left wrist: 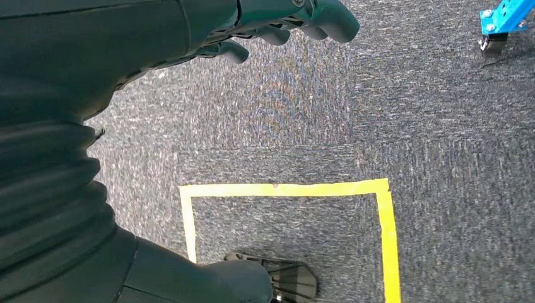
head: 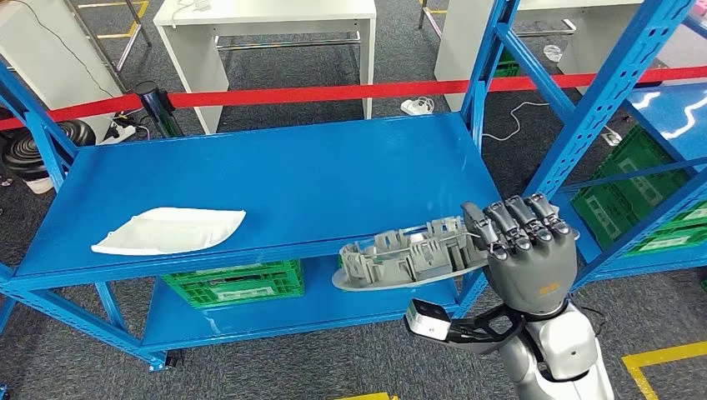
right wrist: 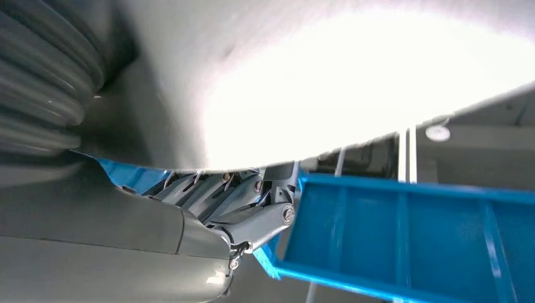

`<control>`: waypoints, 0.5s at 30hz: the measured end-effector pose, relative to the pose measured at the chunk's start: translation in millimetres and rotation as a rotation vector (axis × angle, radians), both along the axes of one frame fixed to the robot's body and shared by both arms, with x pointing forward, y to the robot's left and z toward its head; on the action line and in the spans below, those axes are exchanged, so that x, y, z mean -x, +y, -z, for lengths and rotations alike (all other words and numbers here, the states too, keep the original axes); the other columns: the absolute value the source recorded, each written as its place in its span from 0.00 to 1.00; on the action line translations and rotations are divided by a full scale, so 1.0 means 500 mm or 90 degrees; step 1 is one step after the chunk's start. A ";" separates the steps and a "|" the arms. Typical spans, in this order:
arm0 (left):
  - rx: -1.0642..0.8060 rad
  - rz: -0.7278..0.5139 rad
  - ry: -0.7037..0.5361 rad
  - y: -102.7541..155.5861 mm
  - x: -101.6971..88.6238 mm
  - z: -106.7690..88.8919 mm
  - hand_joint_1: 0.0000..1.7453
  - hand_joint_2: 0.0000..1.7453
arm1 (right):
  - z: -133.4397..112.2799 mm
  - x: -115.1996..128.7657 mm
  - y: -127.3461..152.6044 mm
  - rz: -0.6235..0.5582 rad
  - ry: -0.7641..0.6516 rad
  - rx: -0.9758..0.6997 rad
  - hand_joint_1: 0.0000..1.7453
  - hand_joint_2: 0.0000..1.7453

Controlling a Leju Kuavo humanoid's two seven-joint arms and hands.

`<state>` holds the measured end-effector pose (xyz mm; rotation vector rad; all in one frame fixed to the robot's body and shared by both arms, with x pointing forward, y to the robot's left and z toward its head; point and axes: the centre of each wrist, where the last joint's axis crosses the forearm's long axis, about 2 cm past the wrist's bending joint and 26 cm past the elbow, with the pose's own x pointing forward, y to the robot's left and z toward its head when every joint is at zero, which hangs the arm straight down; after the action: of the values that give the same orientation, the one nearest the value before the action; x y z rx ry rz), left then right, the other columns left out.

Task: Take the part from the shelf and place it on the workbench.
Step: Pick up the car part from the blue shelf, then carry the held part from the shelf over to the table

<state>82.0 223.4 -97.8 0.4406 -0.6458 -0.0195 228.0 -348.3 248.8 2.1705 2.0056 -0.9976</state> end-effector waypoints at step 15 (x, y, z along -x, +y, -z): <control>0.041 -0.024 -0.001 -0.002 0.003 0.002 0.00 1.00 | -0.017 -0.009 0.015 -0.007 -0.026 -0.028 1.00 1.00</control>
<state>80.5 222.5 -98.6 0.3910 -0.6374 0.0376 232.6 -340.7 257.2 2.1796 2.0381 -0.9080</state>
